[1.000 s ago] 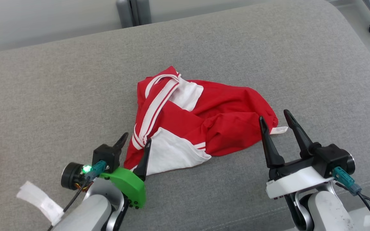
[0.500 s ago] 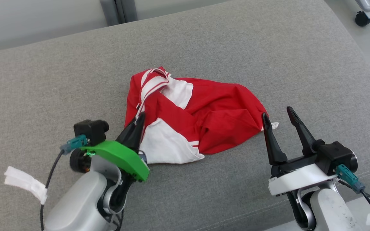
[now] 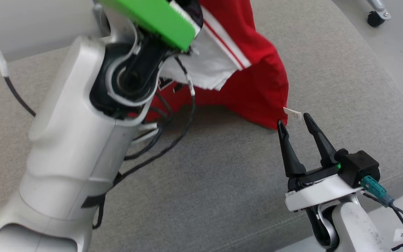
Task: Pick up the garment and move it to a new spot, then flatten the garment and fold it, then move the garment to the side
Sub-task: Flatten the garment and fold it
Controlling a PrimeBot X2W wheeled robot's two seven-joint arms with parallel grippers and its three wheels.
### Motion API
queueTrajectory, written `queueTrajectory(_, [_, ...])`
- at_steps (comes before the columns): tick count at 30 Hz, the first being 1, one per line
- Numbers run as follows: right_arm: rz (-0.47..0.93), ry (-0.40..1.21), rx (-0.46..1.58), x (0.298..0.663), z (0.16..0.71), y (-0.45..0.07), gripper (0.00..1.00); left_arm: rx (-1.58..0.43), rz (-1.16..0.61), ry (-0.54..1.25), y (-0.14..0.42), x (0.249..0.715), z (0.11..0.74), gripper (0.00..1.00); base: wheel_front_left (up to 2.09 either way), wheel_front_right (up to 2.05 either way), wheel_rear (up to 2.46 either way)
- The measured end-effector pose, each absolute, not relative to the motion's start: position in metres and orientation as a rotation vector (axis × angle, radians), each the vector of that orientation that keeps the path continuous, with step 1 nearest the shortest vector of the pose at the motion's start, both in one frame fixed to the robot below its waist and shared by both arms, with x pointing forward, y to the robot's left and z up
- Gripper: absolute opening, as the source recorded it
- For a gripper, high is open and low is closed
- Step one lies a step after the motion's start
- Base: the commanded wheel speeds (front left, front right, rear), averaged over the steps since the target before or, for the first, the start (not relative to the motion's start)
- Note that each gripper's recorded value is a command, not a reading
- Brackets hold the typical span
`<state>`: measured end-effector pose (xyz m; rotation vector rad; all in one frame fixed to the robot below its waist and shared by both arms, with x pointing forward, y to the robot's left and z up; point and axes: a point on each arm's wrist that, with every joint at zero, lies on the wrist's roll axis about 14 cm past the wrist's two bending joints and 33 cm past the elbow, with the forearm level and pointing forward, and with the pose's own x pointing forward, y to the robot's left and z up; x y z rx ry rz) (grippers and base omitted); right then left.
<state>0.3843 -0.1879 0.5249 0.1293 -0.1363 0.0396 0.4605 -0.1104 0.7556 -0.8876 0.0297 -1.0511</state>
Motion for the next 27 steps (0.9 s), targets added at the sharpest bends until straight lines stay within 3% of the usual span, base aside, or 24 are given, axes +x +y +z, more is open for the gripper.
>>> queueTrajectory(8, [-0.051, -0.138, 0.138, 0.367, 0.526, -0.216, 1.00, -0.956, -1.096, -0.117, -0.145, 0.471, 0.826, 0.00, 0.00, 0.00, 0.00])
queueTrajectory(13, [-0.093, -0.127, 0.134, 0.357, 0.522, -0.228, 1.00, -1.030, -1.072, -0.058, -0.155, 0.471, 0.818, 0.00, 0.00, 0.00, 0.00])
queueTrajectory(19, [-0.047, -0.137, 0.135, 0.366, 0.525, -0.214, 1.00, -1.005, -0.817, 0.149, -0.120, 0.505, 0.704, 0.00, 0.00, 0.00, 0.00])
queueTrajectory(27, [0.030, -0.136, 0.122, 0.381, 0.524, -0.191, 1.00, -0.894, -0.325, 0.287, 0.027, 0.531, 0.548, 0.00, 0.00, 0.00, 0.00])
